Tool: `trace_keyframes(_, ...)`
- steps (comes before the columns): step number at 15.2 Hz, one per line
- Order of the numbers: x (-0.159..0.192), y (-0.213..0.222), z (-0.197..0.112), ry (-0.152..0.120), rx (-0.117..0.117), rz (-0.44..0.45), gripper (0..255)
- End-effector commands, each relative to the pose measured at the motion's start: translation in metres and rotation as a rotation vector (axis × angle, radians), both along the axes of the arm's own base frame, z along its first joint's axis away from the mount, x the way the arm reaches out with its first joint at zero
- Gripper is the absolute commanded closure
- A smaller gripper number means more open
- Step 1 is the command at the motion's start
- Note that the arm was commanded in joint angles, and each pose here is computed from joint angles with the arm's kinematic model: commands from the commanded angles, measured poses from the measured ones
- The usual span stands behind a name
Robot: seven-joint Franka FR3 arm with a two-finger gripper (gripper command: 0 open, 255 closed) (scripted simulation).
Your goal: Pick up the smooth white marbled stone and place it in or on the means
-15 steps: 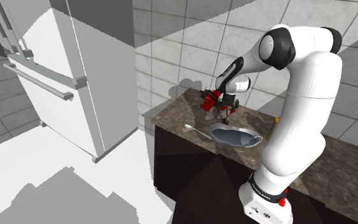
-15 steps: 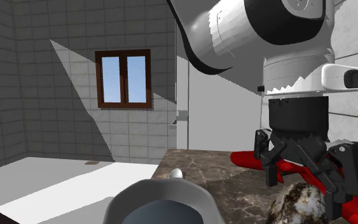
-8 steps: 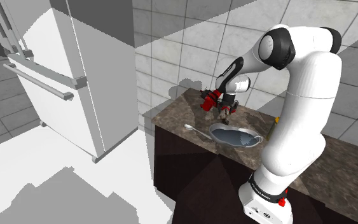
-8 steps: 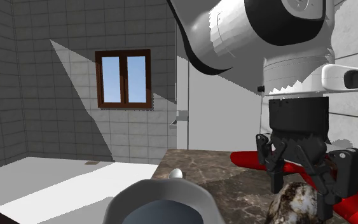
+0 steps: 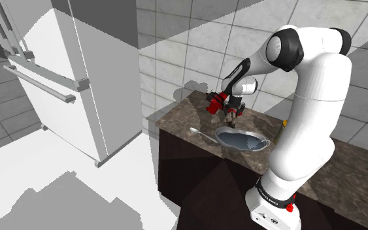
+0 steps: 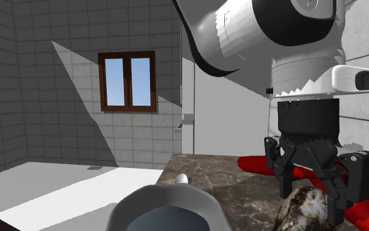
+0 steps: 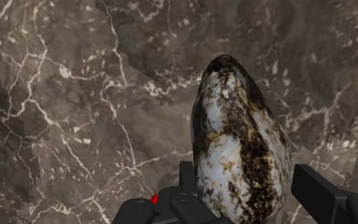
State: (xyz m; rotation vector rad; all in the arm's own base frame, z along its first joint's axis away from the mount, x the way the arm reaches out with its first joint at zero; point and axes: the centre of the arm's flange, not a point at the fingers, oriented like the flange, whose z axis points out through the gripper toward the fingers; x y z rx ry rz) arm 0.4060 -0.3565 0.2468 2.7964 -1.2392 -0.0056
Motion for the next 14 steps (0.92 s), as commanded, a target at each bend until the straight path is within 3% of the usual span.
trace_keyframes(1,-0.001,0.001,-0.002,0.006,0.004,0.0,255)
trace_keyframes(14,-0.001,0.001,0.067,0.006,0.004,0.0,255)
